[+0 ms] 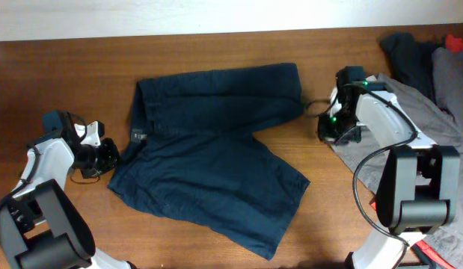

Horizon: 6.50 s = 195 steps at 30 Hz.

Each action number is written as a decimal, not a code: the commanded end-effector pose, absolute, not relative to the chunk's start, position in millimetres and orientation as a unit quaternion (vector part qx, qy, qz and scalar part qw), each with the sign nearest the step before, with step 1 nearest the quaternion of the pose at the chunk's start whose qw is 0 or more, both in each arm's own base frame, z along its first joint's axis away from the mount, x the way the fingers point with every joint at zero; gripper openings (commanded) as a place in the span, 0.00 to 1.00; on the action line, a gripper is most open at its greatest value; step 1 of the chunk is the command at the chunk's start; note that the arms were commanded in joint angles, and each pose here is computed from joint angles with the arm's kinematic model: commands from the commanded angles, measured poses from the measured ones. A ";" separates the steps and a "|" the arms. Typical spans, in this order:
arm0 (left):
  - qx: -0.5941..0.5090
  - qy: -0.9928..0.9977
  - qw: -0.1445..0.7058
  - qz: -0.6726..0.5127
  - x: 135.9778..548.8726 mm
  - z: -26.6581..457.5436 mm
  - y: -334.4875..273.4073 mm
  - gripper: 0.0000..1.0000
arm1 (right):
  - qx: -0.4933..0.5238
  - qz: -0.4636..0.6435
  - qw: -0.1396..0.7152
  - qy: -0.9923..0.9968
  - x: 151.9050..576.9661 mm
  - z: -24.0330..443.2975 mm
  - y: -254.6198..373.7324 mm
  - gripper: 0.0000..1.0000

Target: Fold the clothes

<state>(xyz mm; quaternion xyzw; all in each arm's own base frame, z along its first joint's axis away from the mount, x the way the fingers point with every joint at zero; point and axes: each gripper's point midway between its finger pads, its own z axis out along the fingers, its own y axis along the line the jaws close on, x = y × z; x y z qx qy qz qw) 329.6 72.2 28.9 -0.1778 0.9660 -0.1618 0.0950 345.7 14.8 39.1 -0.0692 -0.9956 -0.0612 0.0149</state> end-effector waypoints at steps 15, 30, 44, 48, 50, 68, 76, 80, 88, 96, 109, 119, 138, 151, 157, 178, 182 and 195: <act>-0.164 0.968 0.115 -0.153 335.1 36.7 76.0 0.09 | 0.066 -0.101 0.120 -0.985 256.9 -13.0 83.2 0.29; -0.163 0.967 0.120 -0.152 337.8 37.1 77.0 0.09 | -0.071 0.016 -0.178 -0.981 439.8 67.8 -11.7 0.04; -0.163 0.967 0.120 -0.152 337.6 37.1 77.1 0.10 | 0.014 -0.079 0.112 -0.990 277.9 7.1 60.3 0.59; -0.163 0.967 0.120 -0.152 337.7 37.1 77.1 0.10 | 0.023 -0.083 0.119 -0.989 263.5 -10.3 66.4 0.55; -0.163 0.967 0.120 -0.152 337.6 37.1 77.0 0.10 | 0.024 -0.101 0.118 -0.988 261.3 -13.5 73.7 0.48; -0.168 0.963 0.151 -0.147 352.4 40.7 82.7 0.13 | -0.077 0.018 -0.097 -0.992 395.9 39.6 -17.8 0.04; -0.164 0.948 0.159 -0.223 357.6 51.1 58.5 0.25 | -0.087 -0.020 -0.097 -0.991 401.8 56.9 -17.3 0.65; -0.168 0.928 0.100 -0.317 335.2 61.5 18.6 0.30 | -0.084 -0.018 -0.017 -0.996 362.7 52.8 -11.2 0.65; -0.099 0.931 -0.069 -0.344 263.3 67.8 -48.9 0.31 | -0.091 -0.024 0.045 -0.995 333.0 53.7 -6.7 0.64; -0.044 0.948 -0.113 -0.295 241.1 68.8 -73.7 0.21 | -0.091 -0.024 0.041 -0.995 334.5 53.6 -6.8 0.65; 0.125 0.975 -0.032 -0.183 247.8 67.0 -115.2 0.00 | -0.091 -0.025 0.039 -0.995 335.9 53.4 -6.8 0.65; 0.058 0.991 -0.077 -0.092 216.6 19.5 -75.0 0.00 | -0.091 -0.025 0.040 -0.995 335.3 53.5 -6.8 0.65; -0.135 0.980 -0.080 -0.122 248.1 41.6 -38.5 0.00 | -0.090 -0.024 0.047 -0.995 332.0 53.8 -6.8 0.66; -0.325 0.918 -0.170 -0.151 200.6 59.1 -69.6 0.71 | -0.091 -0.024 0.048 -0.994 331.0 53.9 -6.7 0.66; -0.362 0.903 -0.187 -0.139 176.8 23.5 -69.1 0.71 | -0.091 -0.024 0.048 -0.994 331.0 53.9 -6.7 0.67; -0.382 0.912 0.028 -0.148 248.3 8.8 -17.9 0.04 | -0.092 -0.039 0.057 -0.993 328.4 57.7 -1.6 0.67; -0.387 0.906 0.079 -0.152 270.0 30.8 -1.8 0.06 | -0.102 -0.116 0.160 -0.975 281.9 69.5 32.3 0.66; -0.388 0.906 0.099 -0.136 276.3 31.0 6.2 0.13 | -0.115 -0.138 0.238 -0.954 217.4 43.4 92.9 0.61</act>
